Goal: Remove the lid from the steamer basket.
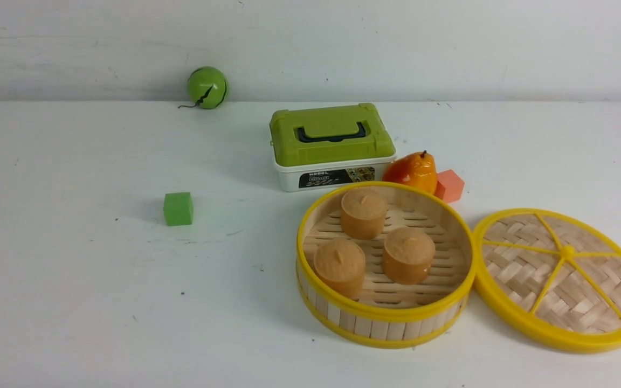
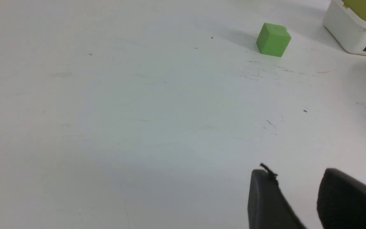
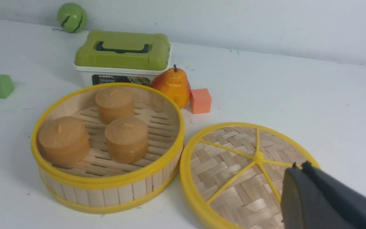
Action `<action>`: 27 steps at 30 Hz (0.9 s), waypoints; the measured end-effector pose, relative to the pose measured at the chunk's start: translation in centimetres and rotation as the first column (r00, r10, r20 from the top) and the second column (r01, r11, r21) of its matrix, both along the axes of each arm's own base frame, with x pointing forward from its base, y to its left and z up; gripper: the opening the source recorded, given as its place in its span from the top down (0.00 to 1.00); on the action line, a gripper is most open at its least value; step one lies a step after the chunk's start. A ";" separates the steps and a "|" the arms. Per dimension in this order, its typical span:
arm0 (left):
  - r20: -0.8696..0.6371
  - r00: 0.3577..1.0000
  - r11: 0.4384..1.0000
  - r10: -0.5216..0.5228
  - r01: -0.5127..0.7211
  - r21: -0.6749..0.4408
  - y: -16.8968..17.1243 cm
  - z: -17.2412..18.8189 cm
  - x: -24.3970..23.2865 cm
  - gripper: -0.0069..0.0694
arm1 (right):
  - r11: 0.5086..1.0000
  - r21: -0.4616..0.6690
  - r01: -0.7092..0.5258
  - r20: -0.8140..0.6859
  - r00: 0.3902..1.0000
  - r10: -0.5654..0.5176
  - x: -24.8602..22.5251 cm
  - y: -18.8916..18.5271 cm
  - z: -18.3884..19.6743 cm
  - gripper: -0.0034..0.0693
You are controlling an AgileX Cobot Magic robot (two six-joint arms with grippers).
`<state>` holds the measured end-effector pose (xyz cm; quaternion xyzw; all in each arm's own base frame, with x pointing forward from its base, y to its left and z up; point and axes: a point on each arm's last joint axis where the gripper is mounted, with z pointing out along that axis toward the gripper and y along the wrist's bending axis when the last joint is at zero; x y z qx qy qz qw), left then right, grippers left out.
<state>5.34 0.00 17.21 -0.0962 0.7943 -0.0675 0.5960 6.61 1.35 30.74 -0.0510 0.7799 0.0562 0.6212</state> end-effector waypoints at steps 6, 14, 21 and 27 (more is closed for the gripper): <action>0.000 1.000 1.000 0.000 0.000 0.000 0.0 0.0 0.0 0.60 | 0.994 0.038 0.105 0.137 0.985 -0.109 0.7 -0.9 -5.1 0.98; 0.000 1.000 1.000 0.000 0.000 0.000 0.0 0.0 0.0 0.60 | 0.973 0.106 0.206 0.169 0.960 -0.222 -0.5 -1.7 -10.9 0.98; 0.000 1.000 1.000 0.000 0.000 0.000 0.0 0.0 0.0 0.60 | 0.960 0.095 0.262 0.008 0.965 -0.264 -1.1 -1.8 -12.7 0.98; 0.000 1.000 1.000 0.000 0.000 0.000 0.0 0.0 0.0 0.60 | 0.956 0.096 0.277 -0.053 0.961 -0.273 -1.3 -1.9 -13.3 0.98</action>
